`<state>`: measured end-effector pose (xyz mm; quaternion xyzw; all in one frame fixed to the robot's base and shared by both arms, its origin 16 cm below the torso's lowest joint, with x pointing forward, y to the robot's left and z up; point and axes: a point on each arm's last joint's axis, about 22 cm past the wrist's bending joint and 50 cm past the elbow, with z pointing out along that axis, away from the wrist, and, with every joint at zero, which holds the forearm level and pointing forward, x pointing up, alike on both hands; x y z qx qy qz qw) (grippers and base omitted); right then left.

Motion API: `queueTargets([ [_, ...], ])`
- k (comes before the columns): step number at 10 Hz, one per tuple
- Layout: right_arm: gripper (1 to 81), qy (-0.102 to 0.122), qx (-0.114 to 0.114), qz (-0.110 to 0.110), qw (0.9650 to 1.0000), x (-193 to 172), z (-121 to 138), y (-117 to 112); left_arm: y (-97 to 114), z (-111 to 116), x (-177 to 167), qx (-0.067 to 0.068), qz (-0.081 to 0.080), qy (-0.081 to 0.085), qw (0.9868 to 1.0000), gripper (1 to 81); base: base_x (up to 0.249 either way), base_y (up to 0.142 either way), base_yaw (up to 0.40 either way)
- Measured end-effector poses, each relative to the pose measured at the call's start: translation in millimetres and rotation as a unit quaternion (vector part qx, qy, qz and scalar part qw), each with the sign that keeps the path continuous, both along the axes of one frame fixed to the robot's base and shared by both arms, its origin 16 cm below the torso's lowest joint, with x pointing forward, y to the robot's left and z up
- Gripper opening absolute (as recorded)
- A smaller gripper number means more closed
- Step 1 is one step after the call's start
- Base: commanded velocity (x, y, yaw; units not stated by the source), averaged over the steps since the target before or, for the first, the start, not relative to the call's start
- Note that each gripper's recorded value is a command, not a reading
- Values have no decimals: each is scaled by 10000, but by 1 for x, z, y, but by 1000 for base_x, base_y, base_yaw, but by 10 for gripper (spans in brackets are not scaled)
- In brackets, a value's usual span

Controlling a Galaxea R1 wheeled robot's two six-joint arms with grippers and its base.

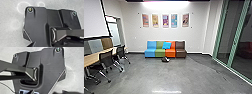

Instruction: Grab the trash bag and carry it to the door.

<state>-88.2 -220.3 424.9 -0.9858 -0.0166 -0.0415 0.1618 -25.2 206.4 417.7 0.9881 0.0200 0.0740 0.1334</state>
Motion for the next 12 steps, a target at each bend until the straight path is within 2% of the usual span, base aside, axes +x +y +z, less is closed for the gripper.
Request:
queueTargets([
  [2,811,39,20,-13,10000,5,1,2,-1,0,-1,-3,18,85,10000,811,92,0,0],
  [3,811,221,19,9,9998,-11,2,2,-1,-1,-17,-3,16,275,9996,811,93,0,0],
  [5,811,576,29,40,9983,-42,7,2,-1,-1,-47,-5,17,630,9980,811,99,0,0],
  [7,811,832,37,55,9965,-61,11,3,-1,0,-64,0,24,856,9963,811,108,0,0],
  [8,811,870,38,68,9962,-64,12,3,-1,0,-67,-4,23,896,9960,811,126,0,0],
  [12,811,819,56,95,9966,-58,11,4,-3,0,-62,-9,42,861,9963,811,144,0,0],
])
